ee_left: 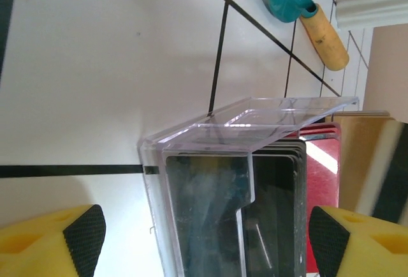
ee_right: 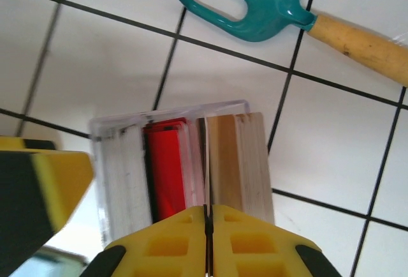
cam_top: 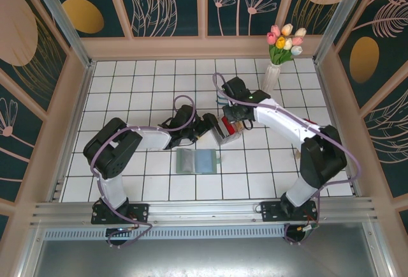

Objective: Put the credit cards into the card holder
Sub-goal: Pick up the credit card from the storage box, then flip over the card slot in the card holder.

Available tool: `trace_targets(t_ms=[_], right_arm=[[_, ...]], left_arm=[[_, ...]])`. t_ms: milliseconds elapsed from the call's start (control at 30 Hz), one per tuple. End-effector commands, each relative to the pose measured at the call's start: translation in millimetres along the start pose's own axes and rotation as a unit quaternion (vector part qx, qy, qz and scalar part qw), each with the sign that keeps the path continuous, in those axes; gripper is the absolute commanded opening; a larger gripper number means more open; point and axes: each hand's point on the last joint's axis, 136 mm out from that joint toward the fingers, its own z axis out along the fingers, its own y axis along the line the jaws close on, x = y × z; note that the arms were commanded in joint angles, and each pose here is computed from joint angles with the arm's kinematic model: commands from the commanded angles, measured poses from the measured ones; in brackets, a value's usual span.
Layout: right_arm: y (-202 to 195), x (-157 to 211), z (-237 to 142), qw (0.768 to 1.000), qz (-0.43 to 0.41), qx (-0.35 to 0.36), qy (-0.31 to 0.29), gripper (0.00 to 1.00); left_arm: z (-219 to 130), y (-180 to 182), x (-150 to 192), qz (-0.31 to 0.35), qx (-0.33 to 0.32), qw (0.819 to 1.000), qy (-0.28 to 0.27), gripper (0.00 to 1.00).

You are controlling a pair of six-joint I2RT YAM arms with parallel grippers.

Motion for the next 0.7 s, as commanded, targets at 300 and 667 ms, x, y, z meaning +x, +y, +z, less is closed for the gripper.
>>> trace_targets(t_ms=[300,667], right_arm=[[48,1,-72,0.968,0.184,-0.139,-0.1,0.01],[119,80,-37,0.956,0.223,-0.183,-0.049,0.01]], left_arm=[[-76,-4,-13,0.065,-0.047,0.995,-0.064,0.86],[-127,68,22,0.097,-0.121,0.987,-0.036,0.85]])
